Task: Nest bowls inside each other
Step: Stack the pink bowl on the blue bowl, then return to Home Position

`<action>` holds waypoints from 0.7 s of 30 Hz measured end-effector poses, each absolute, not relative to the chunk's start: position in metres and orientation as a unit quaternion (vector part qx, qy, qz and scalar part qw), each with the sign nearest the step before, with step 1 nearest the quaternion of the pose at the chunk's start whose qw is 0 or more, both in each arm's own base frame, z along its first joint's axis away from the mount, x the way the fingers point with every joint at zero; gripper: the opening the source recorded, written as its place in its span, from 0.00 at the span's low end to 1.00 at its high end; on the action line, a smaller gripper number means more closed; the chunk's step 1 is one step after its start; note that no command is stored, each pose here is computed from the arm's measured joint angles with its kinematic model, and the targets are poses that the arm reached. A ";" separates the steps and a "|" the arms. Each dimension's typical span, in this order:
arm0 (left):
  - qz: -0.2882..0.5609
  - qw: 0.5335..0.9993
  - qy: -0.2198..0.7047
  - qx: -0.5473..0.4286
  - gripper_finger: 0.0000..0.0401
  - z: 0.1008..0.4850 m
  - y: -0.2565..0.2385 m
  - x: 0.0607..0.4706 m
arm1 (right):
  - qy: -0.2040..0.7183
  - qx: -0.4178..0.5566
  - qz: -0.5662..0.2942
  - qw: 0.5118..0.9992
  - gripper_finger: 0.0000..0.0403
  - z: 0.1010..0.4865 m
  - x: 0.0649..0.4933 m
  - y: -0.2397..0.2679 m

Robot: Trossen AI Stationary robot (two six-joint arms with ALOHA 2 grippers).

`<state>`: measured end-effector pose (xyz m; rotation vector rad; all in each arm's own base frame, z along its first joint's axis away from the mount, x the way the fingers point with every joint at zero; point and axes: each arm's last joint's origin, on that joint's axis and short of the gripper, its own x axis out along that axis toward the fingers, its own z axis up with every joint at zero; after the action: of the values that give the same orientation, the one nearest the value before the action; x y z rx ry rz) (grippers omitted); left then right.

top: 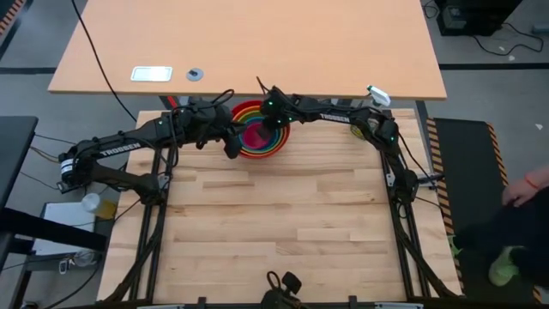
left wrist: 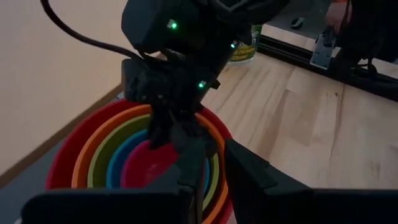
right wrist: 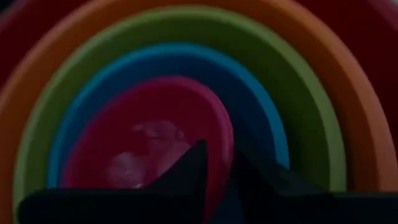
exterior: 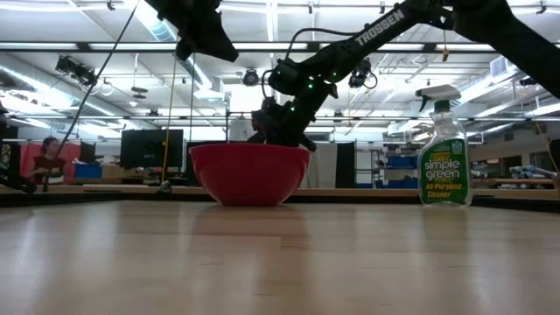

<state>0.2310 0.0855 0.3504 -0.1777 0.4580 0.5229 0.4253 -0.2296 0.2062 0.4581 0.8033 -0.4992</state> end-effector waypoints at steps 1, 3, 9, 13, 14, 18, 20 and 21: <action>0.256 0.936 0.224 -0.088 0.15 0.350 0.086 0.231 | 0.388 0.217 -0.237 0.864 0.24 0.205 0.425 -0.229; 0.257 0.936 0.225 -0.090 0.15 0.350 0.086 0.231 | 0.388 0.211 -0.234 0.866 0.29 0.206 0.425 -0.230; 0.259 0.933 0.232 -0.097 0.15 0.349 0.085 0.230 | 0.393 0.198 -0.229 0.868 0.42 0.214 0.424 -0.230; 0.259 0.928 0.246 -0.100 0.15 0.346 0.085 0.229 | 0.390 0.194 -0.228 0.871 0.47 0.236 0.418 -0.229; 0.259 0.926 0.255 -0.100 0.15 0.345 0.084 0.228 | 0.390 0.191 -0.226 0.872 0.47 0.243 0.415 -0.228; 0.254 0.912 0.311 -0.086 0.15 0.336 0.083 0.222 | 0.380 0.155 -0.211 0.887 0.47 0.280 0.399 -0.219; 0.247 0.906 0.335 -0.070 0.15 0.332 0.082 0.220 | 0.370 0.137 -0.205 0.896 0.47 0.297 0.390 -0.214; 0.244 0.906 0.340 -0.064 0.15 0.329 0.081 0.220 | 0.365 0.132 -0.204 0.899 0.46 0.303 0.385 -0.211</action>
<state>0.2200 0.0812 0.3292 -0.1313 0.7021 0.5034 0.3849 -0.2108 0.3026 0.2724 0.7562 -0.4214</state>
